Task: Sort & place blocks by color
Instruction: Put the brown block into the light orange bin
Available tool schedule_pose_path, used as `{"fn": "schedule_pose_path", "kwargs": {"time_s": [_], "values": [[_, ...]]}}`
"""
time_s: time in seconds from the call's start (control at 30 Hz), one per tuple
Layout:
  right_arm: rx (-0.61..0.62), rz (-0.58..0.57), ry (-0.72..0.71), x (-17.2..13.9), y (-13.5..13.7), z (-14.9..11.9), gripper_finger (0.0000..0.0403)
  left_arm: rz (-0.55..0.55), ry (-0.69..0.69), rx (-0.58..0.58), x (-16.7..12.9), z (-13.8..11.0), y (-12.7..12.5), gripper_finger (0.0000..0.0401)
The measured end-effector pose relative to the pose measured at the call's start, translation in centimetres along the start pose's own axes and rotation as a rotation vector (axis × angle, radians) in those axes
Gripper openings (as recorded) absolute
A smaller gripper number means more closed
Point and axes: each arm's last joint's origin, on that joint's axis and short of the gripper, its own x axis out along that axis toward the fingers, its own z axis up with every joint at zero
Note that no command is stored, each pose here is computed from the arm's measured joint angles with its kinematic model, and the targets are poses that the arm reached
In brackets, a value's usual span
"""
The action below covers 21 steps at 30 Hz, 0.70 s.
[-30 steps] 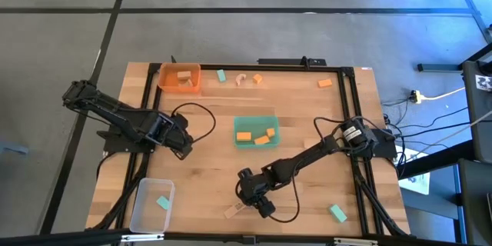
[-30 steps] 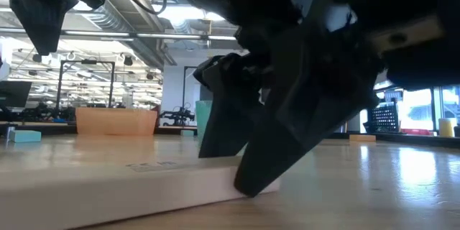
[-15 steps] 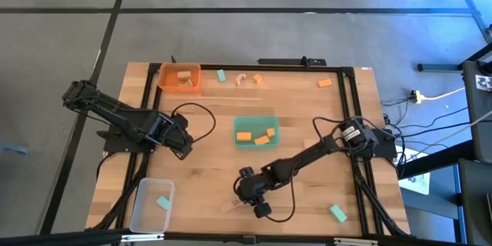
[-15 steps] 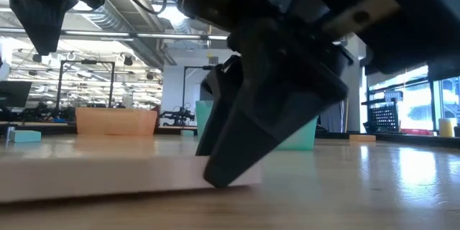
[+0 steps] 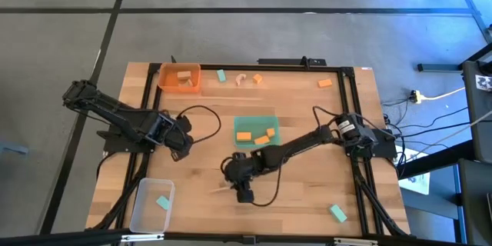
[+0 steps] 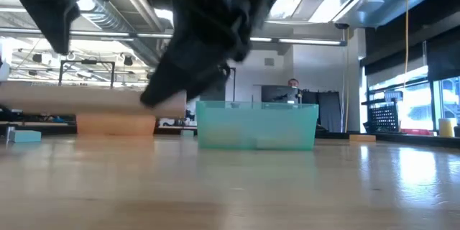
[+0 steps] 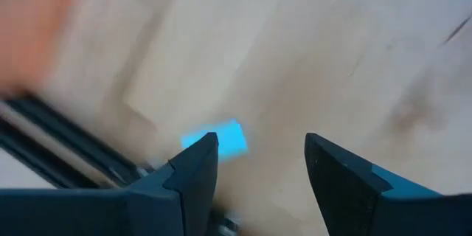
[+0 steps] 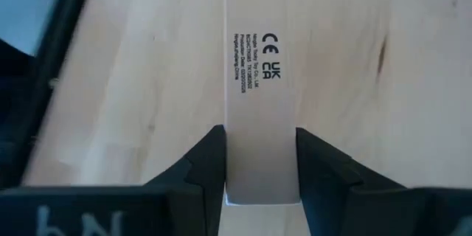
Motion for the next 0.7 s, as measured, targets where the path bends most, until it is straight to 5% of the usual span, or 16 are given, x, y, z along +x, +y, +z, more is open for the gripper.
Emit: {"fn": "schedule_pose_path", "kwargs": {"time_s": [0.3,0.7], "values": [[0.03,-0.049,0.021,-5.6,-2.3,5.8,0.0127,0.184,-0.217,0.525,-0.8,-1.0,-0.9,0.0193],[0.04,-0.116,0.032,-14.7,-4.7,10.3,0.0127,0.251,-0.439,0.651,-2.6,-2.9,-1.4,0.0193]]}}
